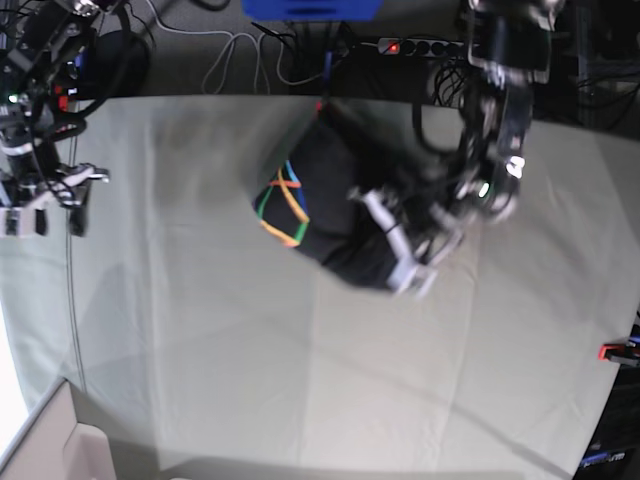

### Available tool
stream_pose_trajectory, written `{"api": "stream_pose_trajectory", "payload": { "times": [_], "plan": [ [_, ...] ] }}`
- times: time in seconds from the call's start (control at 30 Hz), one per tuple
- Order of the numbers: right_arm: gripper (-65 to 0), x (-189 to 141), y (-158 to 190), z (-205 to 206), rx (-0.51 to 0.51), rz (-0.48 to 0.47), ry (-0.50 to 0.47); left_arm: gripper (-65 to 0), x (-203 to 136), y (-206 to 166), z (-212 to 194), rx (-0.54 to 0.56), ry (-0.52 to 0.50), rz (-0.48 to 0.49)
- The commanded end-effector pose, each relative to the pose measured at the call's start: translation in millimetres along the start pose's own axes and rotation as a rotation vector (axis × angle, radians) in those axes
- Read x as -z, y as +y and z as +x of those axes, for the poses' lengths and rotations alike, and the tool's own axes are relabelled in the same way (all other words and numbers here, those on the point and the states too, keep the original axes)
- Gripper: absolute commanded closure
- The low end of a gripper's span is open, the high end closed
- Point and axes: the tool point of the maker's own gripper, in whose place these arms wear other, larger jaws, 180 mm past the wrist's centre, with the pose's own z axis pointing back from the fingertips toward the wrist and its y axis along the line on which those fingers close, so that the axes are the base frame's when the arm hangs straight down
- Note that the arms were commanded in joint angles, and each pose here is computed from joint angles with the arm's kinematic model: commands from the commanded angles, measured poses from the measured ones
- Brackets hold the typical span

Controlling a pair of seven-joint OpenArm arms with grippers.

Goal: Layout the t-shirt on the table in an organized manner, then fold the t-shirt properly
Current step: 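Grasp the folded bundle with the left gripper and drag it toward the table centre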

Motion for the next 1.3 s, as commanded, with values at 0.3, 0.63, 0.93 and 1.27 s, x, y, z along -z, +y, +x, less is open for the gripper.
{"api": "stream_pose_trajectory", "payload": {
  "times": [0.3, 0.63, 0.93, 1.27],
  "plan": [
    [-37.5, -32.2, -58.3, -9.0, 0.05, -0.171, -0.013, 0.0, 58.9, -54.4, 75.5, 0.515, 0.118, -0.152],
    [-37.4, -56.1, -72.5, -41.2, 0.094, -0.237, 0.053, -0.2, 96.1, -81.5, 64.1, 0.708, 0.194, -0.2],
    [-37.4, -58.3, -66.8, -49.0, 0.109, -0.232, 0.069, -27.9, 98.4, -70.3, 68.9, 0.819, 0.204, -0.126],
    [-37.4, -61.3, -63.7, -43.0, 0.101, -0.236, 0.055, -39.2, 62.8, -69.6, 142.6, 0.757, 0.03, -0.063]
  ]
}}
